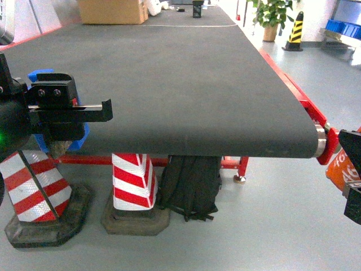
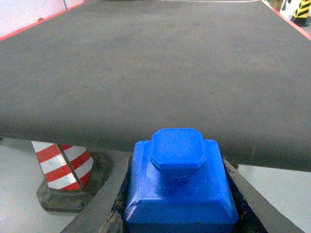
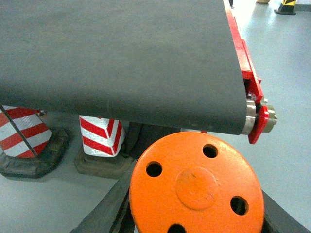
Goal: Sort blue parts and orange caps into right shelf containers
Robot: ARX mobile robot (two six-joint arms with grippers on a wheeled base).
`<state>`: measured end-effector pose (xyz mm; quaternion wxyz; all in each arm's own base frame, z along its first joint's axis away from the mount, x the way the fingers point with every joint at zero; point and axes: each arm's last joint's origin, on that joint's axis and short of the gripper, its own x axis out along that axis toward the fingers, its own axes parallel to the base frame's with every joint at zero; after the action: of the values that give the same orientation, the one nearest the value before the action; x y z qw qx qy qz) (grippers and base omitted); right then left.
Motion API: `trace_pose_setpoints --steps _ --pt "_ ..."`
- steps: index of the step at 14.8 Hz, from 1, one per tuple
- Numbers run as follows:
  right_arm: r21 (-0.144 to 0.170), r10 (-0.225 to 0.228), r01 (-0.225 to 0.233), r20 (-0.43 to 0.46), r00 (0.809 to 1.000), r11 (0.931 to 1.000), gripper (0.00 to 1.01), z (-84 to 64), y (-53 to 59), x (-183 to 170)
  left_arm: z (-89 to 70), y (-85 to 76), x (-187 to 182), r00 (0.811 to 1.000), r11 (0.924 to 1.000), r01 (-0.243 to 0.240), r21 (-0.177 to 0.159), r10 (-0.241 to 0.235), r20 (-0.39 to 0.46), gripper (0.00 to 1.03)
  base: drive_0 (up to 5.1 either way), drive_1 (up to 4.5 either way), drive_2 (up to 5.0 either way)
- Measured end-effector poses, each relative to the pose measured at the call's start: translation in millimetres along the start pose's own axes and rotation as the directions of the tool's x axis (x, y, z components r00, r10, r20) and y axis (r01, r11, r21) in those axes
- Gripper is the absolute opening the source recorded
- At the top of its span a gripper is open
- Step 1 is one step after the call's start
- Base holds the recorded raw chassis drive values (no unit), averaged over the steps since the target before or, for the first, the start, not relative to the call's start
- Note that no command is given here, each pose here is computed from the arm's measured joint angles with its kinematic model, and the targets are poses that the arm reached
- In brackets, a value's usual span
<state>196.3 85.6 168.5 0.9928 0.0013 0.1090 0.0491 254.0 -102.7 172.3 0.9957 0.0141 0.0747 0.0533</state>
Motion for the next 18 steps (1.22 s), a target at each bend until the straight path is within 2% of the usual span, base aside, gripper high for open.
trace_pose_setpoints --steps 18 --pt "0.003 0.0 0.0 0.002 1.0 1.0 0.44 0.1 0.0 0.0 0.4 -0.3 -0.1 1.0 1.0 0.002 -0.002 -0.002 0.004 0.4 4.4 -4.21 -0.1"
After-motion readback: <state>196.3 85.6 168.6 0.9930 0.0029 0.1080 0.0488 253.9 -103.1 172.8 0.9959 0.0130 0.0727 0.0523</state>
